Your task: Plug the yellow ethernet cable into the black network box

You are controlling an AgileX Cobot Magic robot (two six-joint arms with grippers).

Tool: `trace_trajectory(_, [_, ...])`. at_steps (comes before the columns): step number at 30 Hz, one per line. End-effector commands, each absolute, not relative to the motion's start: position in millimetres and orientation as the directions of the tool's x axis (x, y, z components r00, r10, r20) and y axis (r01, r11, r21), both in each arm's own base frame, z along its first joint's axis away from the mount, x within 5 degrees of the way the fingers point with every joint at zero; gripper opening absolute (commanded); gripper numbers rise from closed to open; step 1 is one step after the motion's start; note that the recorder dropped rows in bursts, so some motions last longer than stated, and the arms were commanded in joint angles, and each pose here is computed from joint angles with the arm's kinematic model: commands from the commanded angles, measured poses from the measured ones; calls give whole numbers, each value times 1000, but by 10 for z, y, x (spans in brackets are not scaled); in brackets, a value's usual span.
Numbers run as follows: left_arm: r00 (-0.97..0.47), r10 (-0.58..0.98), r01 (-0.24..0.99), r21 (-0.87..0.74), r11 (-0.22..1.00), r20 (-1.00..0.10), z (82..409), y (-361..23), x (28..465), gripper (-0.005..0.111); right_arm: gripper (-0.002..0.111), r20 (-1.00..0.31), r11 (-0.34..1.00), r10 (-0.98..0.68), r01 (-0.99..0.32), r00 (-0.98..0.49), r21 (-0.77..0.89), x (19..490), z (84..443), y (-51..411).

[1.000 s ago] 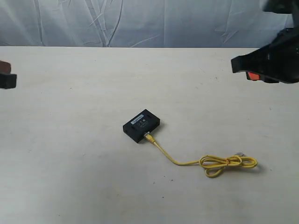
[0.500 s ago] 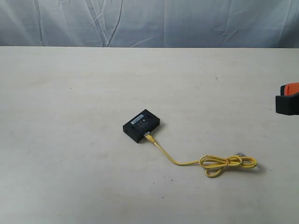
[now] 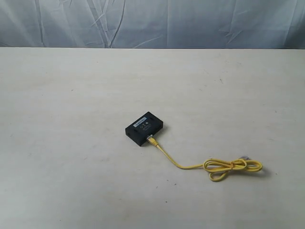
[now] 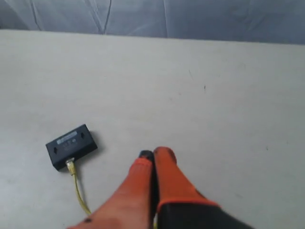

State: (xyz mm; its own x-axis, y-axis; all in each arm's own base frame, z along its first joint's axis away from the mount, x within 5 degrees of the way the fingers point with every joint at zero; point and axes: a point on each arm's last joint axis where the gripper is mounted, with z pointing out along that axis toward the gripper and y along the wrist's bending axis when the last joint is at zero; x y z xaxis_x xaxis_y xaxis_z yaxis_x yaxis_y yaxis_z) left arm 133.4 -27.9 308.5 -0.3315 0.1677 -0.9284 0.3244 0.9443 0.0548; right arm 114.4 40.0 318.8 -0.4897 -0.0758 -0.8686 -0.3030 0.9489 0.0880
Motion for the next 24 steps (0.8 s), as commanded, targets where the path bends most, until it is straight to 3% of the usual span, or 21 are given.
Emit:
trace_trajectory(1, [-323, 161, 319, 53, 946, -933, 3092, -277, 1324, 0, 0, -917, 958, -67, -281, -393, 51, 893, 3184, 279])
trace_trajectory(8, [-322, 156, 318, 48, 947, -934, 3094, -278, 1325, 0, 0, -925, 980, -43, -195, -378, 34, 618, 2663, 139])
trace_trajectory(15, [-322, 158, 318, 50, 947, -934, 3094, -277, 1325, 0, 0, -979, 983, -86, -174, -186, -53, 441, 2299, 69])
trace_trajectory(24, [-319, 159, 319, 52, 946, -934, 3098, -278, 1315, 0, 0, -963, 982, -100, -179, -251, -55, 505, 1919, 80])
